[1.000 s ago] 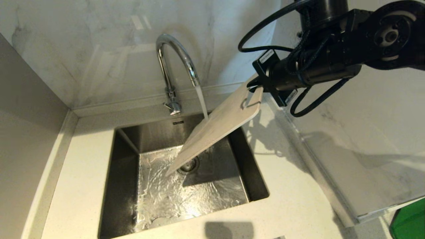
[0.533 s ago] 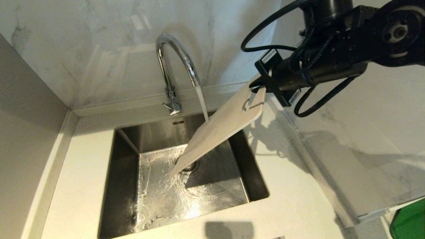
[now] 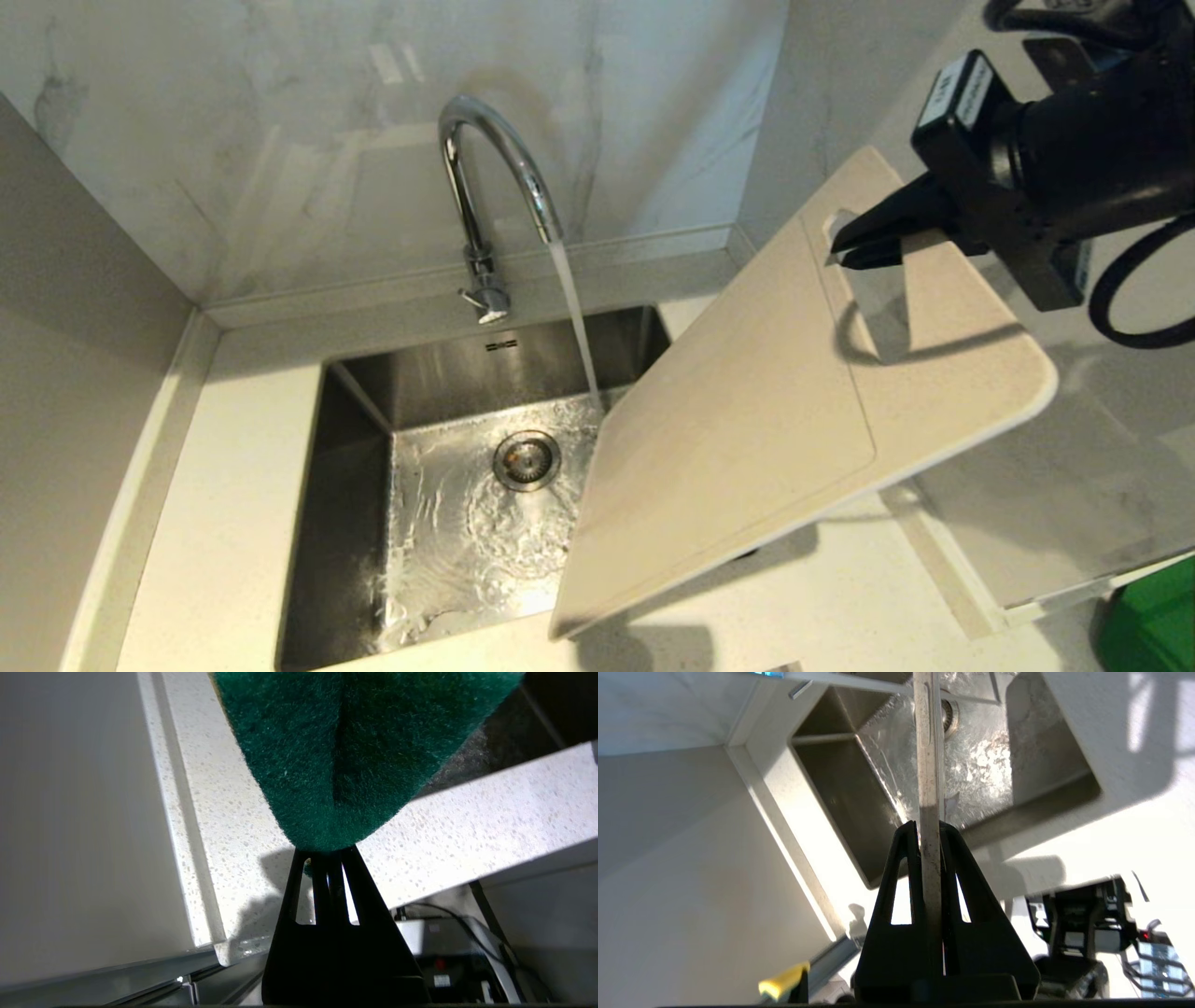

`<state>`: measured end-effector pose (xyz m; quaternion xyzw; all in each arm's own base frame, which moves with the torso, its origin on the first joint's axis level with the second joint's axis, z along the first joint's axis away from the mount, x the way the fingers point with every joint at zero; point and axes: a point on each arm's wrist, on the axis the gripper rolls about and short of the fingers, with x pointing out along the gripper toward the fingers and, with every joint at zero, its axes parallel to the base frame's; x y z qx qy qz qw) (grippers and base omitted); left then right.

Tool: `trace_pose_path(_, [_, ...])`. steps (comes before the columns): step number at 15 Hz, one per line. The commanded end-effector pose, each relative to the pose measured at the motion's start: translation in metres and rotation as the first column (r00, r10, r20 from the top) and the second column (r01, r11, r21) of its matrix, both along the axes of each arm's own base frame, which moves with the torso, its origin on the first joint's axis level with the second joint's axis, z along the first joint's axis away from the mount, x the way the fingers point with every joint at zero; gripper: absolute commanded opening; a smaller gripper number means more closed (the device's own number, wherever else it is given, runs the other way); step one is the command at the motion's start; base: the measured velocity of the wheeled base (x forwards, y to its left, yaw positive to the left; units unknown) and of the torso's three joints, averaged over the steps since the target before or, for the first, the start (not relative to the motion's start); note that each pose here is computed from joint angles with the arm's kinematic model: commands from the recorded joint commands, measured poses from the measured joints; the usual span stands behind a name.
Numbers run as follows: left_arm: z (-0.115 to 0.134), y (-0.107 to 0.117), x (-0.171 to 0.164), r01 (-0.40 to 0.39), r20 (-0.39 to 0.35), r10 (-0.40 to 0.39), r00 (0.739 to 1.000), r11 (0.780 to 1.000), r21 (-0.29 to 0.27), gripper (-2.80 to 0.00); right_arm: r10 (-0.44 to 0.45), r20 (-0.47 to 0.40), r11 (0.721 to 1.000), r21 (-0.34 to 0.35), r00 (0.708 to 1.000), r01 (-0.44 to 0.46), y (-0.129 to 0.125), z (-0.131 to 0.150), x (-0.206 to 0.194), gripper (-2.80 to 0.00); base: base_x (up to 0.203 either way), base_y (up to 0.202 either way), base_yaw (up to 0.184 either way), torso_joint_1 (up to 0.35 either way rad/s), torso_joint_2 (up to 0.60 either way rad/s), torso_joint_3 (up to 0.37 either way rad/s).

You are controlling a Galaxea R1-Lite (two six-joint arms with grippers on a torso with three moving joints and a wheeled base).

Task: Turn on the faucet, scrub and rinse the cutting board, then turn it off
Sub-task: Scrub the cutting board underwater

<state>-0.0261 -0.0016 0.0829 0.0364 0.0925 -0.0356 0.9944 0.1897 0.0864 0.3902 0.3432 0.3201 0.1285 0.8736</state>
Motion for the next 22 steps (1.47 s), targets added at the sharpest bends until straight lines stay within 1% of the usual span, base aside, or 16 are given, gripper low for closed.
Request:
trace_pose_path(1, [0.017,-0.001,0.010,0.038,-0.096,-0.039,0.995,0.999,-0.006,-2.80,0.000,0.026,1.000,0.017,1.000,0.000,-0.012,0.006,-0.026,-2.80,0.000,0.000,0.000,0.000,0.00,0.000])
trace_pose_path(3, [0.040,-0.002,0.025,0.069,-0.169,-0.072,0.983,0.997,-0.018,-2.80,0.001,0.019,1.000,0.013,1.000,-0.001,-0.012,0.004,-0.027,-2.80,0.000,0.000,0.000,0.000,0.00,0.000])
trace_pose_path(5, [0.068,-0.002,0.049,0.088,-0.237,-0.093,0.967,0.996,-0.034,-2.80,0.006,-0.004,1.000,0.028,1.000,-0.006,-0.012,0.001,-0.028,-2.80,0.000,0.000,0.000,0.000,0.00,0.000])
trace_pose_path(7, [0.098,-0.003,0.082,0.139,-0.288,-0.153,0.945,0.988,-0.068,-2.80,0.018,-0.015,0.999,0.036,1.000,-0.018,-0.013,-0.001,-0.031,-2.80,0.000,0.000,0.000,0.000,0.00,0.000])
trace_pose_path(9, [0.121,-0.006,0.123,0.220,-0.334,-0.250,0.909,0.967,-0.125,-2.80,0.041,-0.007,0.998,0.037,0.999,-0.041,-0.013,-0.001,-0.039,-2.80,0.000,0.000,0.000,0.000,0.00,0.000])
trace_pose_path(11, [0.145,-0.012,0.169,0.308,-0.338,-0.349,0.874,0.936,-0.170,-2.80,0.043,0.005,0.998,0.038,0.999,-0.043,-0.015,0.001,-0.043,-2.80,0.000,0.000,0.000,0.000,0.00,0.000])
trace_pose_path(12, [0.163,-0.020,0.191,0.356,-0.310,-0.400,0.863,0.915,-0.189,-2.80,0.046,0.011,0.998,0.042,0.999,-0.046,-0.016,0.002,-0.046,-2.80,0.000,0.000,0.000,0.000,0.00,0.000])
trace_pose_path(13, [0.181,-0.032,0.208,0.403,-0.278,-0.454,0.847,0.888,-0.222,-2.80,0.045,0.013,0.998,0.044,0.999,-0.046,-0.017,0.002,-0.048,-2.80,0.000,0.000,0.000,0.000,0.00,0.000])
trace_pose_path(14, [0.201,-0.049,0.223,0.448,-0.238,-0.511,0.826,0.851,-0.273,-2.80,0.045,0.012,0.998,0.045,0.999,-0.045,-0.017,0.002,-0.048,-2.80,0.000,0.000,0.000,0.000,0.00,0.000])
trace_pose_path(15, [0.218,-0.069,0.238,0.486,-0.208,-0.566,0.798,0.808,-0.334,-2.80,0.045,0.012,0.998,0.044,0.999,-0.046,-0.017,0.002,-0.047,-2.80,0.000,0.000,0.000,0.000,0.00,0.000])
trace_pose_path(16, [0.225,-0.089,0.254,0.510,-0.210,-0.611,0.764,0.770,-0.384,-2.80,0.045,0.009,0.998,0.043,0.999,-0.045,-0.016,0.001,-0.046,-2.80,0.000,0.000,0.000,0.000,0.00,0.000])
trace_pose_path(17, [0.225,-0.112,0.267,0.532,-0.229,-0.655,0.720,0.733,-0.424,-2.80,0.045,-0.002,0.998,0.038,0.999,-0.045,-0.015,-0.001,-0.044,-2.80,0.000,0.000,0.000,0.000,0.00,0.000])
trace_pose_path(19, [0.225,-0.155,0.278,0.581,-0.245,-0.729,0.640,0.667,-0.466,-2.80,0.060,-0.038,0.998,0.026,0.998,-0.059,-0.011,-0.009,-0.040,-2.80,0.000,0.000,0.000,0.000,0.00,0.000])
trace_pose_path(20, [0.226,-0.171,0.278,0.596,-0.249,-0.755,0.607,0.640,-0.485,-2.80,0.075,-0.055,0.997,0.030,0.996,-0.074,-0.009,-0.013,-0.038,-2.80,0.000,0.000,0.000,0.000,0.00,0.000])
trace_pose_path(21, [0.224,-0.183,0.275,0.592,-0.283,-0.770,0.572,0.626,-0.508,-2.80,0.100,-0.078,0.995,0.038,0.992,-0.097,-0.007,-0.018,-0.036,-2.80,0.000,0.000,0.000,0.000,0.00,0.000])
trace_pose_path(22, [0.222,-0.187,0.271,0.584,-0.317,-0.779,0.542,0.620,-0.524,-2.80,0.124,-0.087,0.992,0.048,0.988,-0.120,-0.005,-0.021,-0.034,-2.80,0.000,0.000,0.000,0.000,0.00,0.000])
